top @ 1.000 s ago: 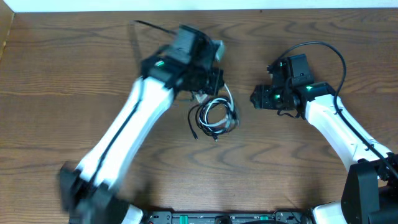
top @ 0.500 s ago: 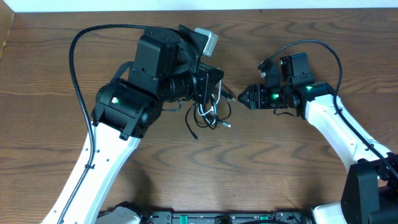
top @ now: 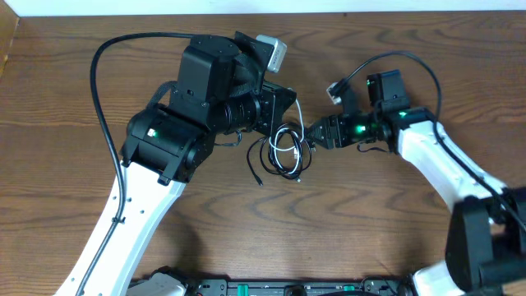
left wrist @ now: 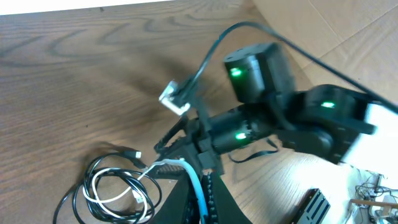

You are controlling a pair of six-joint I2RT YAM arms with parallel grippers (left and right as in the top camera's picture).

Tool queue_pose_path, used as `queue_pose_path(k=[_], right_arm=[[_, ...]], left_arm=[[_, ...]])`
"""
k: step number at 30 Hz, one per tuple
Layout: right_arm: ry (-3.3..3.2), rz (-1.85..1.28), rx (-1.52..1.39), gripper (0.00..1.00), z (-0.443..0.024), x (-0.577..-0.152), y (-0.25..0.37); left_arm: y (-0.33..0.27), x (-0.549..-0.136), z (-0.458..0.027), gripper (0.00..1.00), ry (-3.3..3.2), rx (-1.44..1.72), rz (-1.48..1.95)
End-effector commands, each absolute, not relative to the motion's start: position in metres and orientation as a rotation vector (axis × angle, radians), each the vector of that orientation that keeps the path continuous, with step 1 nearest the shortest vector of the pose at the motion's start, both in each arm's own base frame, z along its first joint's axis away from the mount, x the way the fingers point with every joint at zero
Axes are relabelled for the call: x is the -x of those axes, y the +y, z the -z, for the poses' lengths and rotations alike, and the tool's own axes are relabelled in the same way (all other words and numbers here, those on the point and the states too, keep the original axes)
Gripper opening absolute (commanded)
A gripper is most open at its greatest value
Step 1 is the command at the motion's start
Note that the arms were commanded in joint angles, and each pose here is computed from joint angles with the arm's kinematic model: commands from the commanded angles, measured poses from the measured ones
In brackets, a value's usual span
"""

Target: Untangle cables

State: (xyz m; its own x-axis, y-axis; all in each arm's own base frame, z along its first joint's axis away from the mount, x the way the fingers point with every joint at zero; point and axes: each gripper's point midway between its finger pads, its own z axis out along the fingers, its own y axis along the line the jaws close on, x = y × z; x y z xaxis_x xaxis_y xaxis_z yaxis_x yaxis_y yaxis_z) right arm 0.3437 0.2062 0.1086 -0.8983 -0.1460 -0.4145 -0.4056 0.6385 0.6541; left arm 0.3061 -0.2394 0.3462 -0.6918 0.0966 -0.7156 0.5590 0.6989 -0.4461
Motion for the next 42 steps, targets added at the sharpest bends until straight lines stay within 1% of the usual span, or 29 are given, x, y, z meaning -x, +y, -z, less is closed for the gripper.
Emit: queue_pose_path(k=[1, 2, 5, 10, 12, 14, 17, 19, 21, 25, 26, 28, 31, 36, 42], right_arm=[[2.575, -1.243, 0.479, 0.57, -0.085, -0.335, 0.216], [2.571, -1.272, 0.494, 0.56, -0.083, -0.333, 0.218], [2.560, -1.356, 0.537, 0.50, -0.076, -0.326, 0.225], [2.618, -1.280, 0.522, 0.18, -0.058, -0.328, 0.221], [2.636, -1.242, 0.486, 0.02, -0.056, -0.332, 0.218], [2.644, -1.221, 0.436, 0.01, -0.056, -0.338, 0.215], [2.623, -1.194, 0.390, 0.01, -0.068, -0.348, 0.209], [2.640, -1.091, 0.300, 0.01, -0.077, -0.358, 0.195], [2.649, -0.931, 0.202, 0.01, -0.090, -0.368, 0.174], [2.641, -0.431, -0.130, 0.01, -0.123, -0.375, 0.101], [2.610, -0.274, -0.244, 0.01, -0.135, -0.371, 0.075], [2.557, -0.098, -0.367, 0.01, -0.152, -0.362, 0.045], [2.488, 0.089, -0.478, 0.01, -0.174, -0.344, 0.013], [2.457, 0.281, -0.591, 0.01, -0.182, -0.321, -0.019], [2.478, 0.269, -0.641, 0.01, -0.177, -0.318, -0.028]], left_arm=[[-0.237, -0.301, -0.355, 0.07, 2.203, -0.487, 0.889], [-0.237, -0.301, -0.356, 0.08, 2.200, -0.486, 0.888], [-0.234, -0.301, -0.360, 0.07, 2.186, -0.479, 0.886], [-0.221, -0.304, -0.368, 0.07, 2.172, -0.417, 0.885], [-0.218, -0.305, -0.369, 0.07, 2.170, -0.404, 0.878], [-0.214, -0.308, -0.368, 0.08, 2.176, -0.390, 0.870], [-0.204, -0.313, -0.363, 0.08, 2.198, -0.351, 0.831], [-0.189, -0.320, -0.356, 0.08, 2.226, -0.288, 0.748], [-0.166, -0.331, -0.349, 0.08, 2.254, -0.181, 0.641], [-0.119, -0.347, -0.342, 0.08, 2.273, 0.027, 0.505], [-0.108, -0.349, -0.342, 0.08, 2.271, 0.064, 0.488], [-0.088, -0.354, -0.341, 0.07, 2.271, 0.127, 0.458], [-0.058, -0.357, -0.337, 0.08, 2.274, 0.225, 0.406], [-0.008, -0.353, -0.326, 0.07, 2.295, 0.390, 0.256], [0.032, -0.341, -0.310, 0.08, 2.345, 0.509, 0.071]])
